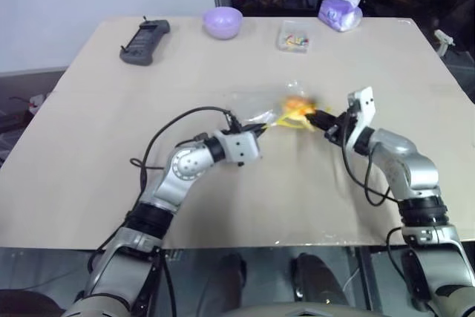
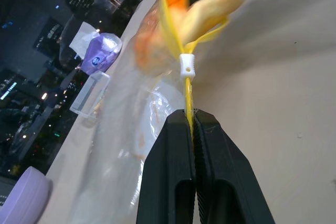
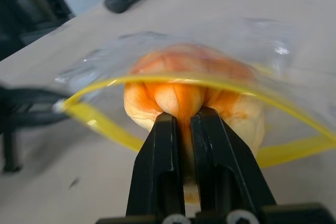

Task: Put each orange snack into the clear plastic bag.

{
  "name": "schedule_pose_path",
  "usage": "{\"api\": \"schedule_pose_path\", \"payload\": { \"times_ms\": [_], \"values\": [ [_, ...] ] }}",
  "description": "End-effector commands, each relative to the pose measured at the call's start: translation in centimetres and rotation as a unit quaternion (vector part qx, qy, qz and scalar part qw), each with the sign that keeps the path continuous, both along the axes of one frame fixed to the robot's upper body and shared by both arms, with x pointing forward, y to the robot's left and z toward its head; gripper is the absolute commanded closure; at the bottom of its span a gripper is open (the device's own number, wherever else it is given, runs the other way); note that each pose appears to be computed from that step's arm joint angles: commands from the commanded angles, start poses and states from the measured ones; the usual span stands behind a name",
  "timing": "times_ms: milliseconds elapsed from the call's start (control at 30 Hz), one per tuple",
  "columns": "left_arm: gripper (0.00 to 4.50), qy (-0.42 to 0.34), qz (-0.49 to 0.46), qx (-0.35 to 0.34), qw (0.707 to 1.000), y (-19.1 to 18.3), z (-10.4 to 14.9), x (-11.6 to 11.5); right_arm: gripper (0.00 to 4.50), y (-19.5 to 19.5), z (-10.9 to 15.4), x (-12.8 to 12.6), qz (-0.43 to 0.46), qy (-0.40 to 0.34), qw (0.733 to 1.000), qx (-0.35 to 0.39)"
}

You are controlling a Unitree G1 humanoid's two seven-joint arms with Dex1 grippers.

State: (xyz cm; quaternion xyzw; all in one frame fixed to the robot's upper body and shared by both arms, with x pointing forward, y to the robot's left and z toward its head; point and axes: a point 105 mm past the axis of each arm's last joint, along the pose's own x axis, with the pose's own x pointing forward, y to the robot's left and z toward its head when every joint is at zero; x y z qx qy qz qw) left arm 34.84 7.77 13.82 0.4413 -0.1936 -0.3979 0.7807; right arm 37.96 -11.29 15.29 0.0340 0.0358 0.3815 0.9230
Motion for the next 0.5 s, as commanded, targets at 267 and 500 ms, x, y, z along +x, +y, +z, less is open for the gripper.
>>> {"api": "schedule_pose_path", "payload": {
  "times_ms": [267, 500],
  "values": [
    [4.50, -0.018, -0.022, -0.013, 1.000, -0.8, 0.9, -0.6, 1.50, 2.3, 1.6, 0.5, -0.007, -0.027, 1.000, -0.008],
    [4.50, -0.016, -0.013, -0.013, 1.000, -0.6, 0.7, -0.4, 0.04, 2.2, 2.2, -1.3, 0.038, -0.048, 0.998, -0.015]
  ]
}}
